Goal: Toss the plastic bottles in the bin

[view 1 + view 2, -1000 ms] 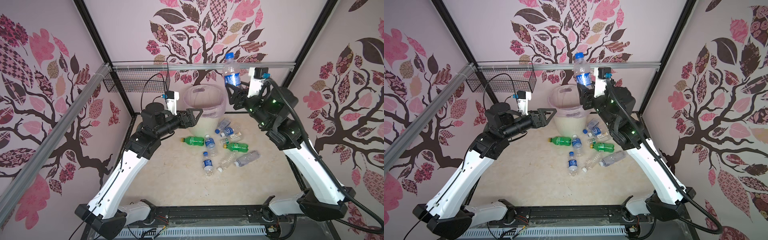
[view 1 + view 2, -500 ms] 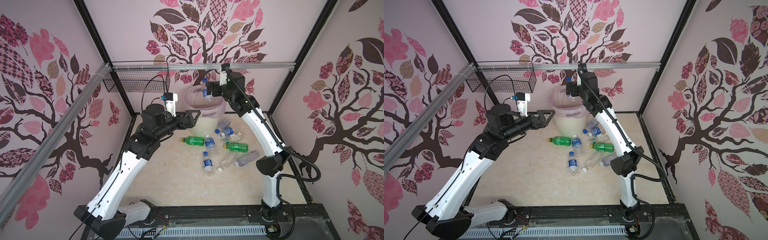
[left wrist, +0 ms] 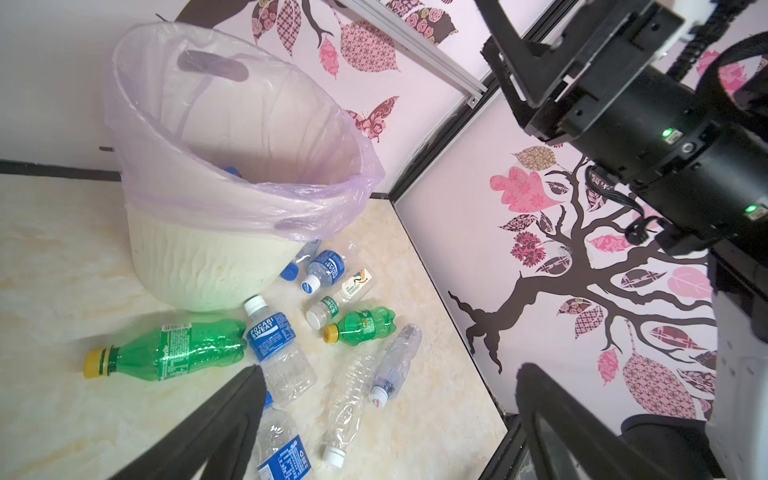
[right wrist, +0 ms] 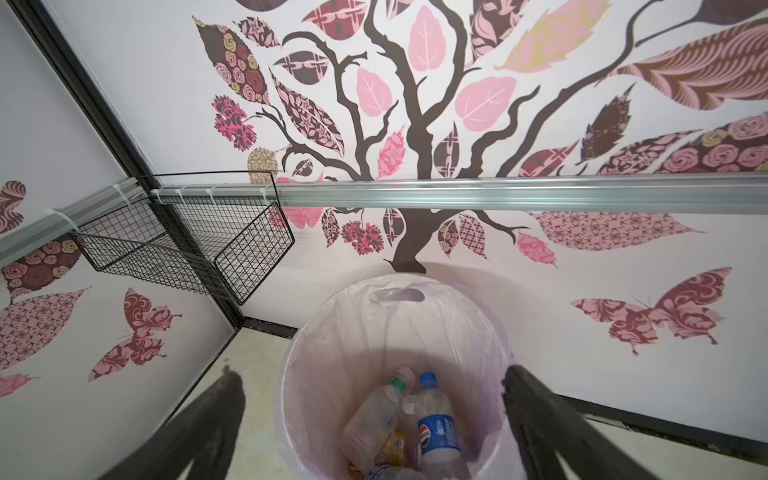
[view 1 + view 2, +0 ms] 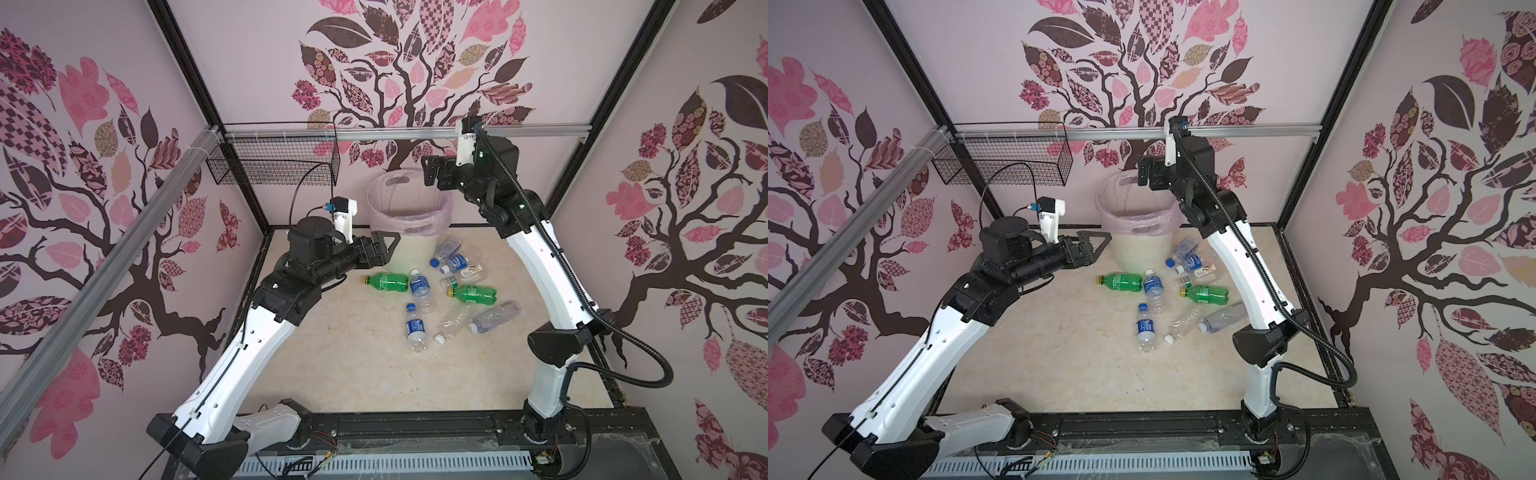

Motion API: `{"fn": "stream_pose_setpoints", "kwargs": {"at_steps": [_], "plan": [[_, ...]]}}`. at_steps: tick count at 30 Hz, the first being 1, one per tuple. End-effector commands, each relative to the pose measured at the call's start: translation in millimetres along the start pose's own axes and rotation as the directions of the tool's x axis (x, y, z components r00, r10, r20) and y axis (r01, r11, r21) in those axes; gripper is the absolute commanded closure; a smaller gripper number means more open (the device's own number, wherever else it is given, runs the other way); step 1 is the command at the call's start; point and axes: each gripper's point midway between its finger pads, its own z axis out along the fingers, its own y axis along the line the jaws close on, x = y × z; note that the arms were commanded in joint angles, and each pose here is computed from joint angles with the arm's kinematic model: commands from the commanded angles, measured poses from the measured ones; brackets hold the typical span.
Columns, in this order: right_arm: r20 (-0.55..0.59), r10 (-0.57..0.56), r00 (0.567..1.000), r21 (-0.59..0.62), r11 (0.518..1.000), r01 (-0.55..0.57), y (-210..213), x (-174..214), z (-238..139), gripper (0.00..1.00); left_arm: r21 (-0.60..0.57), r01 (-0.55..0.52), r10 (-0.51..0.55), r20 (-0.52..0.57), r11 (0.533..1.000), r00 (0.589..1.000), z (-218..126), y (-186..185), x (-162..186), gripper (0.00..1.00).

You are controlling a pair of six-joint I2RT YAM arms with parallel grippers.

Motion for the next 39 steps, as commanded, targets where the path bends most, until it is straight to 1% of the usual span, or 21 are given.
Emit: {"fn": "stream_pose_setpoints", "kwargs": {"at_steps": [1,3,6,8,10,13,16,18,20,22,24,26,28,30,31,32,35,39], "plan": [[-0.031,0.004,1.0,0.087,0.996,-0.001,-19.0,8.1,-21.6,0.01,0.005,0.031,-0.031,-0.042,0.999,0.999,1.4,4.8,16.4,0.03],[-0.062,0.003,0.998,0.134,0.991,0.005,-29.5,23.5,-28.5,0.0,0.006,0.043,-0.042,-0.067,0.999,0.997,3.1,7.4,25.0,0.03],[-0.112,0.011,0.994,0.241,0.97,0.017,-53.5,54.9,-40.0,0.0,0.008,0.07,-0.069,-0.105,0.997,0.992,5.0,11.7,39.5,0.03],[-0.154,0.028,0.988,0.34,0.94,0.027,-74.9,83.4,-49.3,0.0,0.016,0.094,-0.091,-0.133,0.995,0.987,7.5,13.6,51.4,0.03],[-0.199,0.04,0.979,0.414,0.909,0.048,-93.7,113.8,-60.6,0.0,0.02,0.114,-0.109,-0.156,0.993,0.982,9.5,15.4,61.9,0.03],[-0.253,0.084,0.964,0.491,0.869,0.053,-116.8,161.0,-82.0,0.01,0.015,0.137,-0.131,-0.197,0.99,0.972,14.5,20.5,79.6,0.03],[-0.282,0.168,0.945,0.546,0.838,0.014,-138.8,205.2,-107.3,0.0,0.016,0.125,-0.118,-0.242,0.992,0.963,19.7,17.8,97.2,0.03],[-0.301,0.271,0.914,0.569,0.821,-0.056,-154.6,235.5,-122.7,0.0,0.005,0.097,-0.092,-0.266,0.995,0.96,22.5,15.1,108.7,0.03],[-0.314,0.379,0.871,0.594,0.793,-0.131,-170.6,265.8,-138.6,0.0,-0.005,0.064,-0.062,-0.295,0.998,0.953,26.1,11.3,121.6,0.03],[-0.313,0.443,0.84,0.622,0.764,-0.171,-183.5,286.4,-152.1,0.0,-0.006,0.058,-0.056,-0.328,0.998,0.943,30.1,8.6,135.0,0.03],[-0.298,0.477,0.827,0.649,0.737,-0.191,-193.5,298.9,-163.5,0.01,0.002,0.043,-0.039,-0.36,0.999,0.932,34.3,2.7,148.9,0.03],[-0.288,0.511,0.81,0.652,0.724,-0.224,-200.7,313.1,-169.4,0.0,-0.002,0.008,-0.008,-0.382,1.0,0.924,38.7,-1.4,160.9,0.03],[-0.284,0.569,0.771,0.657,0.702,-0.276,-208.5,328.4,-172.3,0.01,-0.015,-0.02,0.013,-0.404,1.0,0.915,42.9,-2.9,170.3,0.03],[-0.275,0.636,0.721,0.677,0.661,-0.325,-220.8,344.3,-175.4,0.01,-0.017,-0.048,0.036,-0.43,0.999,0.902,47.3,-5.5,180.8,0.03],[-0.273,0.651,0.708,0.684,0.649,-0.334,-224.9,349.5,-176.3,0.0,-0.016,-0.064,0.05,-0.439,0.998,0.897,48.7,-7.2,184.6,0.03],[-0.272,0.66,0.7,0.689,0.641,-0.337,-228.4,353.6,-176.8,0.0,-0.02,-0.089,0.07,-0.451,0.996,0.89,50.2,-8.5,189.6,0.03],[-0.262,0.663,0.702,0.706,0.628,-0.329,-234.6,361.3,-175.7,0.01,-0.038,-0.171,0.132,-0.479,0.985,0.868,54.0,-9.3,201.3,0.03],[-0.246,0.682,0.689,0.718,0.606,-0.343,-238.8,372.2,-172.0,0.0,-0.051,-0.221,0.164,-0.515,0.974,0.841,59.4,-7.9,213.2,0.03]]}}
